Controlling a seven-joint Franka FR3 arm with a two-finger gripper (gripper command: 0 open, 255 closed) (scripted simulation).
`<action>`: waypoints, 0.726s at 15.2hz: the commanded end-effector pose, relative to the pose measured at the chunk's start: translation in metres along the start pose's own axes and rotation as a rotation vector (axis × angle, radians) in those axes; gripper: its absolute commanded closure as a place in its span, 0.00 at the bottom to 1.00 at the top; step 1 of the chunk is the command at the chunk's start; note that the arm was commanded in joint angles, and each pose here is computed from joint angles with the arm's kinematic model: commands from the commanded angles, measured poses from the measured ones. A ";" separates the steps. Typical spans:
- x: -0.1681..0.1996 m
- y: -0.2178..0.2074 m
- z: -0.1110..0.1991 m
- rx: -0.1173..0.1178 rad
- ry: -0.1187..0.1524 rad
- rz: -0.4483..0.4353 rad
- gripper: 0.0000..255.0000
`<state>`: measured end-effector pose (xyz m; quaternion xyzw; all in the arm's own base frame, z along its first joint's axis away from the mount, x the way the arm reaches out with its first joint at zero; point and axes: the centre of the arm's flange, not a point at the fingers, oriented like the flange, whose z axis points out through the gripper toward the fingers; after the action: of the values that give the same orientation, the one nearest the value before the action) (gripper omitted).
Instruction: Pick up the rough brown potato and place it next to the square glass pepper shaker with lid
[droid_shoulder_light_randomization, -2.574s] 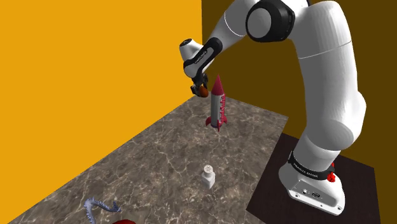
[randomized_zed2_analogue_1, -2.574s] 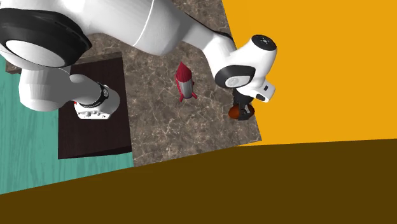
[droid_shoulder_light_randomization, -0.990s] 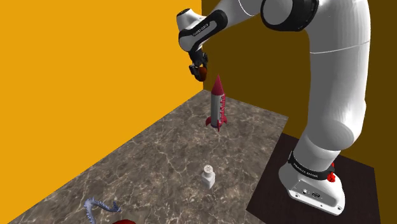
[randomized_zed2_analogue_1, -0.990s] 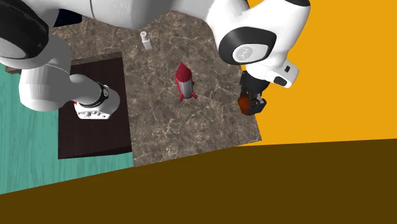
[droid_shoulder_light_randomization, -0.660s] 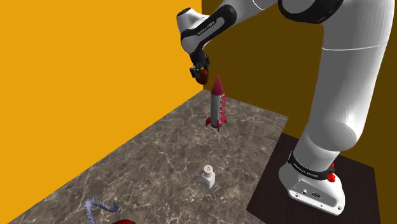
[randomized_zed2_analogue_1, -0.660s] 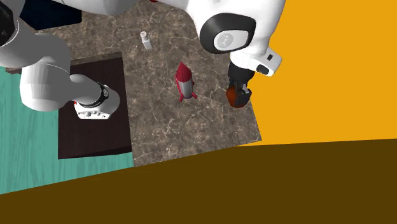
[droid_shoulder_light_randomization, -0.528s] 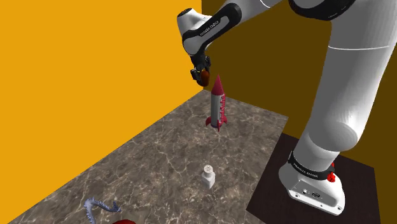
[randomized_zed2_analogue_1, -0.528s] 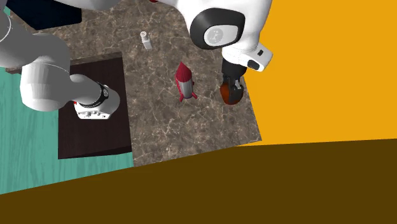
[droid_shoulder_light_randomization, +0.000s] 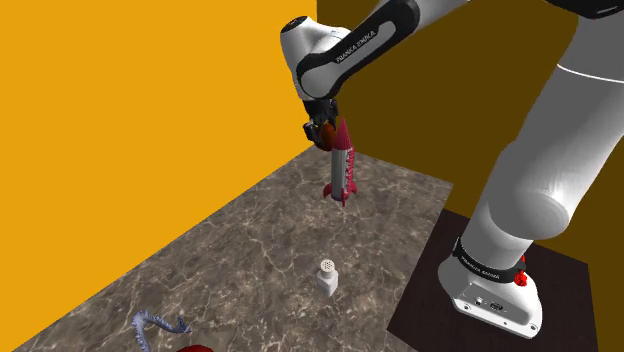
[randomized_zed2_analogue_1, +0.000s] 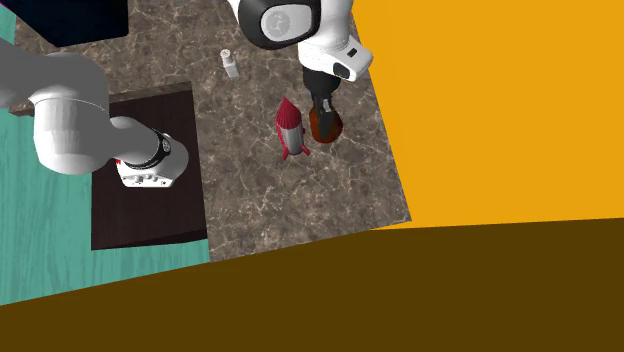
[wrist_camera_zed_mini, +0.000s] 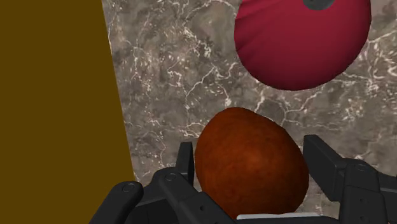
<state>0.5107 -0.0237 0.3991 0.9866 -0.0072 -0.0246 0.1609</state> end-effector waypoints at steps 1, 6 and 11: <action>-0.021 -0.017 -0.006 -0.001 0.000 0.001 1.00; -0.070 -0.059 -0.018 -0.001 0.000 0.001 1.00; -0.119 -0.102 -0.030 -0.001 0.000 0.001 1.00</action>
<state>0.4018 0.0783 0.3995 0.9866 -0.0069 -0.0244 0.1610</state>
